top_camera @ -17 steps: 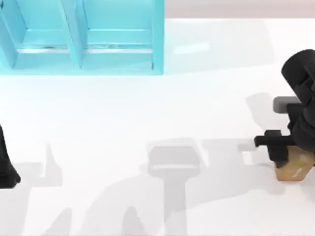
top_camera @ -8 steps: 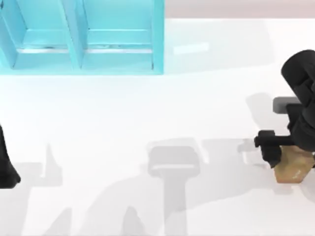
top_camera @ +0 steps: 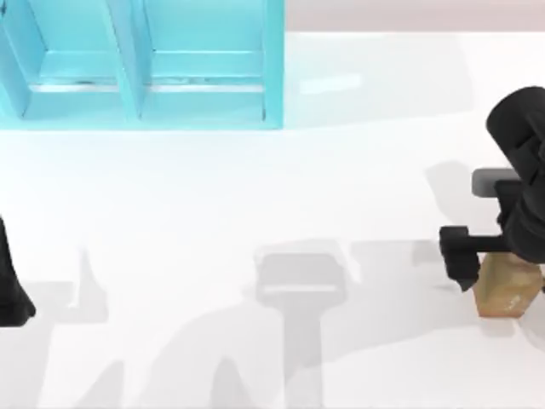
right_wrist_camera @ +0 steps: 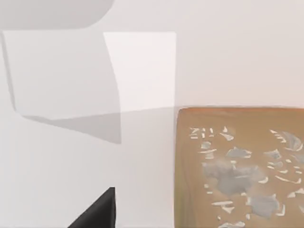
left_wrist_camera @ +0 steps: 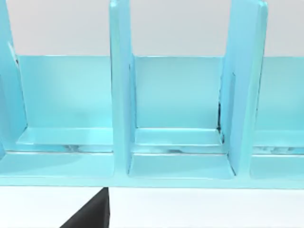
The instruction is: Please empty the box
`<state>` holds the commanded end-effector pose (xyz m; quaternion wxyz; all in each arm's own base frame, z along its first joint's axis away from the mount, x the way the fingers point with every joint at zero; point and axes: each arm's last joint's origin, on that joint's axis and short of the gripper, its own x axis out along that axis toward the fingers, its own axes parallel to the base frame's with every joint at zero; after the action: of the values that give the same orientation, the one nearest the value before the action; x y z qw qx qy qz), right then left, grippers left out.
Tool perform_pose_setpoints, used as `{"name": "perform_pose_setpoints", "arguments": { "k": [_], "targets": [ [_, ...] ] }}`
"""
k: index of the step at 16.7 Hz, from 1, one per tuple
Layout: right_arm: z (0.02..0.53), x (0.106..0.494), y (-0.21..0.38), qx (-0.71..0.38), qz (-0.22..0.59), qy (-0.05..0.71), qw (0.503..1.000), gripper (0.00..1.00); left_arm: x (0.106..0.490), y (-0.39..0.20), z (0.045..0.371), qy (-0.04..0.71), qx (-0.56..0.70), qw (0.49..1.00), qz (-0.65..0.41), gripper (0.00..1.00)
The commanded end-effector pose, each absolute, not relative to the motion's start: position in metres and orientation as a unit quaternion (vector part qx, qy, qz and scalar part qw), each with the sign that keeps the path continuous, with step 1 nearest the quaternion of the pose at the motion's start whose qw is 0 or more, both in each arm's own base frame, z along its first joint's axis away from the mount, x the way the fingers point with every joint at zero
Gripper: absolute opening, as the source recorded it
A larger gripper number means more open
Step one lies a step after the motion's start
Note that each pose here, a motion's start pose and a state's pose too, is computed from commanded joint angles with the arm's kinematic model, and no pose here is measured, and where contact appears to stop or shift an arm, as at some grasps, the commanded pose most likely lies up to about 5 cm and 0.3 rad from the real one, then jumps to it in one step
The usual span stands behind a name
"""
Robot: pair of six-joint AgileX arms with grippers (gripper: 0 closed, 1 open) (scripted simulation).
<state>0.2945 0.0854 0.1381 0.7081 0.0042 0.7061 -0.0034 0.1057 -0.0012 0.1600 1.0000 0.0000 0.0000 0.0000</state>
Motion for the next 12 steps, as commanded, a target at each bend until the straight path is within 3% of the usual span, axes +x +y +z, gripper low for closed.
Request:
{"name": "perform_pose_setpoints", "arguments": {
  "k": [12],
  "targets": [
    [0.218,0.294,0.085,0.004,-0.003,0.706,0.708,1.00,0.106,-0.001,0.160,0.000,0.000,1.000,0.000,1.00]
  ]
}}
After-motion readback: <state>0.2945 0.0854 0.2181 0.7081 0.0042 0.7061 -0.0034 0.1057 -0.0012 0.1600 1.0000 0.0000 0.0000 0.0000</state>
